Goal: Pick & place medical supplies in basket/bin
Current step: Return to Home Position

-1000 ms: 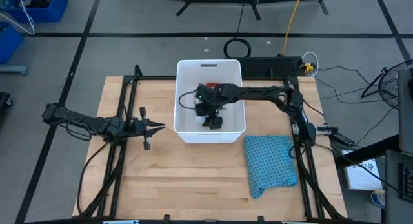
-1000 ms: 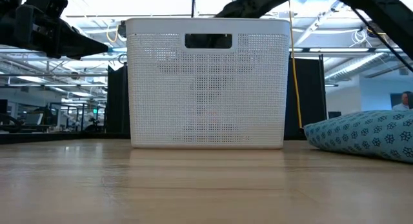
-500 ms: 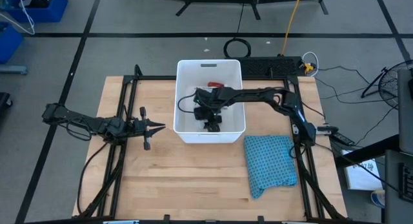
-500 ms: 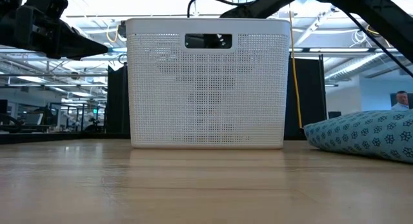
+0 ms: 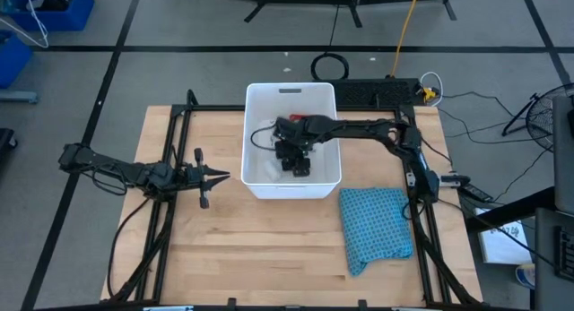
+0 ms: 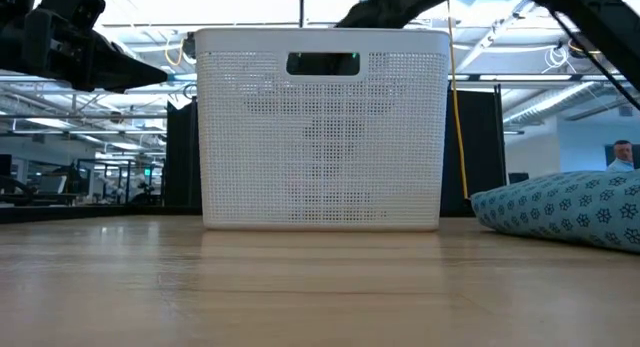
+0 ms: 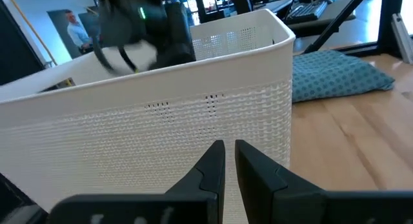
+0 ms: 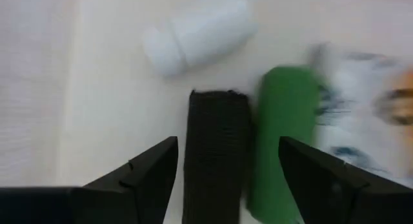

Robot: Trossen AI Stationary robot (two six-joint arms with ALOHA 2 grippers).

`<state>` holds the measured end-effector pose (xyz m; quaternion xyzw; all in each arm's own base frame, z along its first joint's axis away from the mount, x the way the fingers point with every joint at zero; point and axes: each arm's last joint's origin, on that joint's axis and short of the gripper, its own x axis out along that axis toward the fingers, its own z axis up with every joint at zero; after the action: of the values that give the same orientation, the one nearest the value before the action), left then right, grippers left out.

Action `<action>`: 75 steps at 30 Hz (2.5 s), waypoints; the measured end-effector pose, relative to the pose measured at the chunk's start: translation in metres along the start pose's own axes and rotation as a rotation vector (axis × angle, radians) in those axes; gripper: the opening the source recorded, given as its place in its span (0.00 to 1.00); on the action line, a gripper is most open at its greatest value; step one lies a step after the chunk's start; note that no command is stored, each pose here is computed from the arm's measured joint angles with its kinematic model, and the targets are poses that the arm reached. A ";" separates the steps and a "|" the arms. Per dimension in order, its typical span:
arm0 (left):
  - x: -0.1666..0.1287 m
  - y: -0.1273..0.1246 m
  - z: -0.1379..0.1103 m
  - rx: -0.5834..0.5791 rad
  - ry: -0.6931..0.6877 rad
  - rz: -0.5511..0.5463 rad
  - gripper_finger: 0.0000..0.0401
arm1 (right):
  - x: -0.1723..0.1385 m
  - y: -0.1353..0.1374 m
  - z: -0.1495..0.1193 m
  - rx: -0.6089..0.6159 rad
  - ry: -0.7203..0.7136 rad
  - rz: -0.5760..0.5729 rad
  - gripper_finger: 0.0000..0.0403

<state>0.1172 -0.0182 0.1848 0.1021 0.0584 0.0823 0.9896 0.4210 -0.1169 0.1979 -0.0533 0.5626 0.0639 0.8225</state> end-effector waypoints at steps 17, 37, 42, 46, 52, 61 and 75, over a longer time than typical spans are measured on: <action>0.000 0.001 -0.004 0.053 0.045 0.061 0.02 | -0.192 0.070 -0.005 -0.125 -0.369 -0.092 0.19; -0.002 0.002 0.008 0.147 -0.134 -0.194 0.00 | -0.188 0.139 -0.172 -0.165 -1.081 -0.024 0.00; -0.001 0.012 0.010 0.137 -0.194 -0.233 0.00 | -0.148 0.142 -0.210 -0.103 -1.193 -0.032 0.00; 0.001 0.020 0.008 0.102 -0.190 -0.265 0.00 | -0.136 0.142 -0.227 -0.082 -1.293 -0.011 0.00; 0.001 0.030 0.005 0.063 -0.182 -0.297 0.00 | -0.115 0.139 -0.245 -0.014 -1.305 -0.019 0.00; 0.002 0.033 -0.003 0.041 -0.131 -0.284 0.00 | -0.098 0.143 -0.261 -0.003 -1.419 -0.048 0.00; -0.001 0.032 -0.024 0.034 -0.167 -0.305 0.00 | -0.093 0.142 -0.261 0.035 -1.389 -0.113 0.00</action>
<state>0.1079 0.0169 0.1683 0.1151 -0.0076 -0.0784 0.9902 0.1245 -0.0224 0.1882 -0.0162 -0.0966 0.0312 0.9947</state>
